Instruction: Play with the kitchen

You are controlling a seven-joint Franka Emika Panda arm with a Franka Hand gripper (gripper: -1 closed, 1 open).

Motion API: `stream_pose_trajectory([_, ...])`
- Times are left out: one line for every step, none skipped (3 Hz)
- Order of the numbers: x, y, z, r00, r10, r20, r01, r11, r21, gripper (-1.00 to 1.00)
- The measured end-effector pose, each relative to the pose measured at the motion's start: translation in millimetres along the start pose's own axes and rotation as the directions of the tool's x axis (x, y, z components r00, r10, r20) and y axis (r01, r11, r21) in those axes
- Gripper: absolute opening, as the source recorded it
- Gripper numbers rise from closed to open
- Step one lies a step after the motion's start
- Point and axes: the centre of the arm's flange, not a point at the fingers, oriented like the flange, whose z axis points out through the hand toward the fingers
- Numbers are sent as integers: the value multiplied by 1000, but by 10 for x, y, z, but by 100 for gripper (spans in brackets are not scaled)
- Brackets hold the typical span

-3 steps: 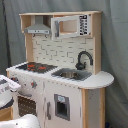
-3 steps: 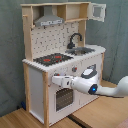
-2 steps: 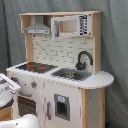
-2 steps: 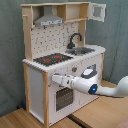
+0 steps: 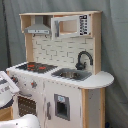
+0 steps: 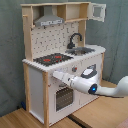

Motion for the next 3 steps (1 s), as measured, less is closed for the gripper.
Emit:
stream_pose_trajectory([4, 8, 0, 990, 140, -2, -140, 990, 1, -100])
stream_pose_trajectory([6, 15, 0, 964, 267, -4, -267, 964, 3, -100])
stream_pose_trajectory([8, 21, -1, 928, 372, -7, -372, 928, 5, -100])
